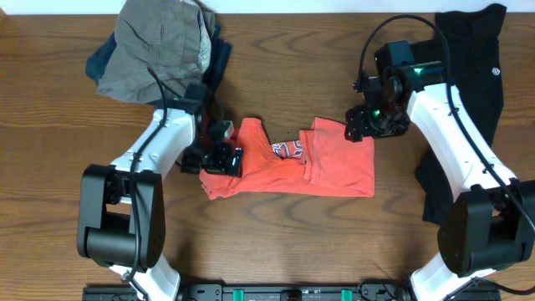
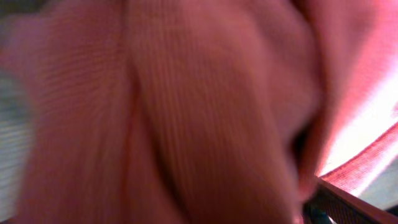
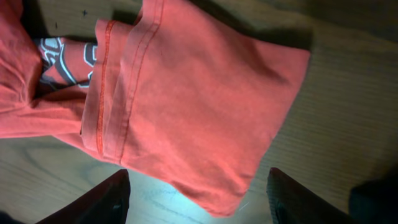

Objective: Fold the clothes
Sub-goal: 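Push the folded t-shirt together with both grippers toward the center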

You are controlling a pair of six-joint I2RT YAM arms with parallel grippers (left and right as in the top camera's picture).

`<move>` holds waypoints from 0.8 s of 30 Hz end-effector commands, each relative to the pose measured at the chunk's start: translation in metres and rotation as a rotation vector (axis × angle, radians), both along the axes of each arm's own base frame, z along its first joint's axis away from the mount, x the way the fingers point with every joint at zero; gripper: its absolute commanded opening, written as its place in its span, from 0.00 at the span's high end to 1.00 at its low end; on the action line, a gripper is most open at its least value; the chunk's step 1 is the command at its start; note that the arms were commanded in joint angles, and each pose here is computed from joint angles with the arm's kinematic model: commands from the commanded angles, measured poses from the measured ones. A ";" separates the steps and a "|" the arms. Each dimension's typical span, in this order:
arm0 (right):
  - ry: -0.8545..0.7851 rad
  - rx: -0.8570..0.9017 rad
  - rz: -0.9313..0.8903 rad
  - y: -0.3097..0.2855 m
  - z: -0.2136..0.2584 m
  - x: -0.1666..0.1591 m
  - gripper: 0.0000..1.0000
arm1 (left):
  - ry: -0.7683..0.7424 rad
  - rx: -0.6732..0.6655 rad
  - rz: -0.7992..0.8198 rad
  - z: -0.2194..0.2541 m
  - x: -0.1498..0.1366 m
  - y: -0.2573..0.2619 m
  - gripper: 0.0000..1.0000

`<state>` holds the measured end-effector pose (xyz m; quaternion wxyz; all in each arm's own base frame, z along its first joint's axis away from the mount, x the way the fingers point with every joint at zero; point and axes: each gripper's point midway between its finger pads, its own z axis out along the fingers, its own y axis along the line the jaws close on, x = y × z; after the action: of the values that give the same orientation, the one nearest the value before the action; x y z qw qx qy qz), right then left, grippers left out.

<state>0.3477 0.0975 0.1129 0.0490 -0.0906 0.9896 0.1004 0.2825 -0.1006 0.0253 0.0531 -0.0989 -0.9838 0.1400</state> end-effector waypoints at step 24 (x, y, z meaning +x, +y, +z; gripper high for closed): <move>0.019 0.114 -0.123 0.019 -0.030 -0.005 0.99 | -0.196 -0.088 0.092 0.057 0.032 0.012 0.94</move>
<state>0.3565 0.1049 0.0930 0.0688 -0.0497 0.9887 0.1232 0.2968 -0.0965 0.0503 -0.0004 -0.0617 -0.9779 0.1999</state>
